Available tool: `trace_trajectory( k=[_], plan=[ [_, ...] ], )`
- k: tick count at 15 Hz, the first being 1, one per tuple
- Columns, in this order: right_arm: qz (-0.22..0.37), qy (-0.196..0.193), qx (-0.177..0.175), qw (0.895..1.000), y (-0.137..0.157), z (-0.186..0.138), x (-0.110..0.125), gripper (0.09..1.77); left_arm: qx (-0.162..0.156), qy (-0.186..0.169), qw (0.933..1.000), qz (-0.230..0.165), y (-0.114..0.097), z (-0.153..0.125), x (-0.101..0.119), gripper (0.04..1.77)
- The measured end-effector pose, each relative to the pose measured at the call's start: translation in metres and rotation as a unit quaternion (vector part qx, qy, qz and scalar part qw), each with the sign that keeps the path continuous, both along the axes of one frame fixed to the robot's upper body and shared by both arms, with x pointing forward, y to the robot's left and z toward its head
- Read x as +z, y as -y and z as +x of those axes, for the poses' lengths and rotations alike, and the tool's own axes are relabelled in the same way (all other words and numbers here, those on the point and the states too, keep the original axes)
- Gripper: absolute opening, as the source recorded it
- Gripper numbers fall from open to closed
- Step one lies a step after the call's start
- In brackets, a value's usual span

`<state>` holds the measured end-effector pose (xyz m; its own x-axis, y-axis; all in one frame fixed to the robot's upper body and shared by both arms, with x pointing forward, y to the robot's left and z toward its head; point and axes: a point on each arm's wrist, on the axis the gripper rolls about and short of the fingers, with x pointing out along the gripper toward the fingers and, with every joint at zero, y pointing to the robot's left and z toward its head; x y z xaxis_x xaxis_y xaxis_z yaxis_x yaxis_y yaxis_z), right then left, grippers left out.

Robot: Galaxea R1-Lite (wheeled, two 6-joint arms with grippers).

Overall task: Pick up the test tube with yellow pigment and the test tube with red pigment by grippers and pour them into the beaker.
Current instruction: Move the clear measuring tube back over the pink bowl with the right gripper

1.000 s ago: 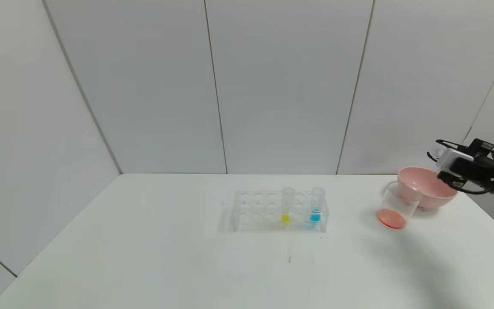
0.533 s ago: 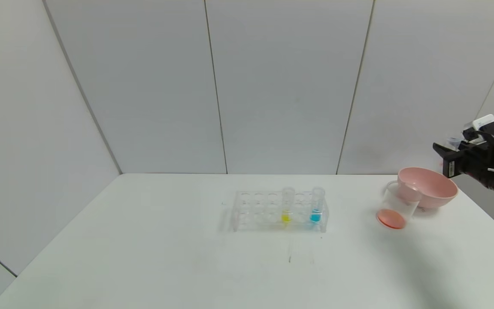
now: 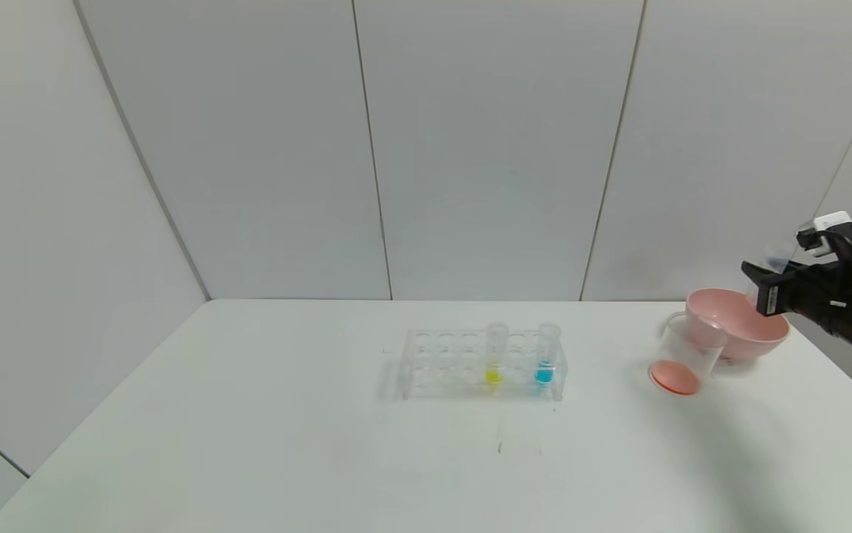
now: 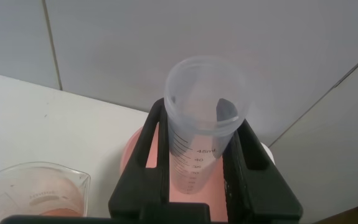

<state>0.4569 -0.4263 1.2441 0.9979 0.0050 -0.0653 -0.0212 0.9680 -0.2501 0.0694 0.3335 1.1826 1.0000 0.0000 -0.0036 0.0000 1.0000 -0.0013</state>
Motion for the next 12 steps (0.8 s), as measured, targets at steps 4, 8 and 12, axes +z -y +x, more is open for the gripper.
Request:
trace_trajectory(
  k=[4,8,12],
  plan=[
    [0.011,-0.009,-0.005,1.0,0.005,0.007,-0.01,0.55,0.0,0.0,1.0,0.0,0.0,0.0,0.0,1.76],
    [0.067,-0.019,-0.014,0.997,0.007,0.015,-0.021,0.57,0.0,0.0,1.0,0.0,0.0,0.0,0.0,1.76],
    [0.072,-0.029,-0.025,0.997,0.008,0.02,-0.031,1.02,0.0,0.0,1.0,0.0,0.0,0.0,0.0,1.76]
  ],
)
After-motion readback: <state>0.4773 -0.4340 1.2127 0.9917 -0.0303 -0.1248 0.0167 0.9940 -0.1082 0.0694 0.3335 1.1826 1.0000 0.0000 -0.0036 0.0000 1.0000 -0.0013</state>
